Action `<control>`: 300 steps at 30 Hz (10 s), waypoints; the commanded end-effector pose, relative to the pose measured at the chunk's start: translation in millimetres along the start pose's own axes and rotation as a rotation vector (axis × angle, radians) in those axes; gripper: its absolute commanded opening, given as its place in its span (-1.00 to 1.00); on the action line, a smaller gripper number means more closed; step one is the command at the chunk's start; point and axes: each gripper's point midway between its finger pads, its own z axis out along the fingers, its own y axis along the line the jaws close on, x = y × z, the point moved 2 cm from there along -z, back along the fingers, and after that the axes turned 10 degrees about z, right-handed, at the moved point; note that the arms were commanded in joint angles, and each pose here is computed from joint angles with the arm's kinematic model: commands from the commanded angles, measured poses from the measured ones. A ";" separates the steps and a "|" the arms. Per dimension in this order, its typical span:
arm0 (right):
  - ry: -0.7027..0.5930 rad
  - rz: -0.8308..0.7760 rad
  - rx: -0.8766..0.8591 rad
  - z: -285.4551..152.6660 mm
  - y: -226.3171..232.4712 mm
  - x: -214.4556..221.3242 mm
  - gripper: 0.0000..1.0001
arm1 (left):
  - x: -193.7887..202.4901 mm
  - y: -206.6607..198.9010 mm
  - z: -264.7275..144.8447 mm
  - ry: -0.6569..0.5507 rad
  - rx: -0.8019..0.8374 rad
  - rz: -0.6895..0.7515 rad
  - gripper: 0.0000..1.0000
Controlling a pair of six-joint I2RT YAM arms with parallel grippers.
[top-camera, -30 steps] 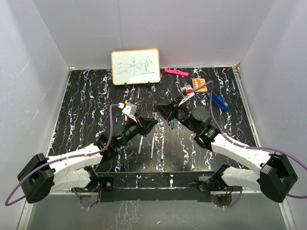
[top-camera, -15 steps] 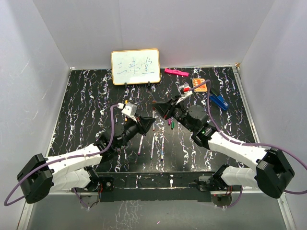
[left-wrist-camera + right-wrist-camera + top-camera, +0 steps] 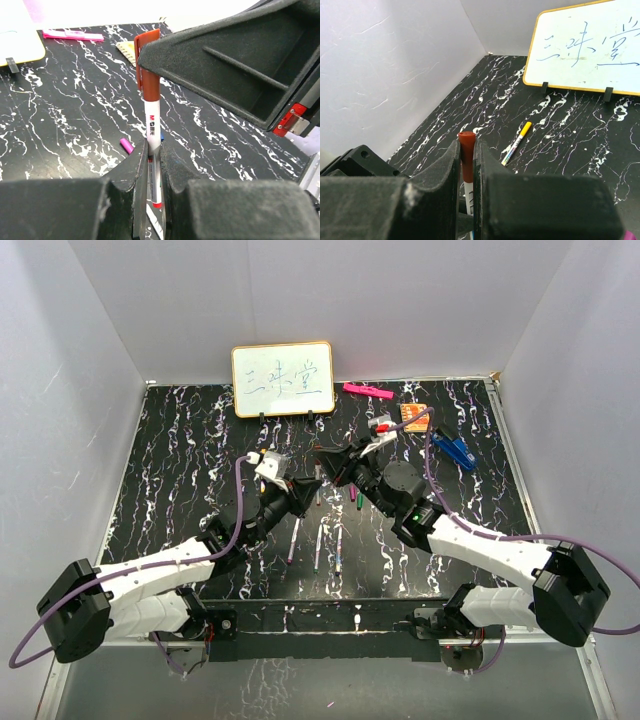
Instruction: Insert the pens into the pen caps
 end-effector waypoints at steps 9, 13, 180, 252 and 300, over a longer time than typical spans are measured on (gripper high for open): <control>0.420 -0.006 0.062 -32.7 -15.4 114.3 -1.00 | -152.0 1.0 -11.3 -0.470 -0.054 -0.016 -1.00; 0.465 -0.016 0.070 -34.8 -15.3 126.8 -1.00 | -154.7 2.9 -12.9 -0.474 -0.066 0.000 -1.00; 0.129 0.049 0.848 -76.6 -176.1 -16.4 0.96 | 154.3 47.8 -63.1 0.982 -0.319 0.019 -0.19; 0.258 0.035 0.821 -51.8 -180.1 1.4 0.78 | 231.6 45.4 -108.8 1.378 -0.305 0.013 -1.00; 0.673 -0.059 0.857 0.5 -219.4 115.9 0.06 | 164.9 32.3 -100.5 1.131 -0.245 -0.058 -1.00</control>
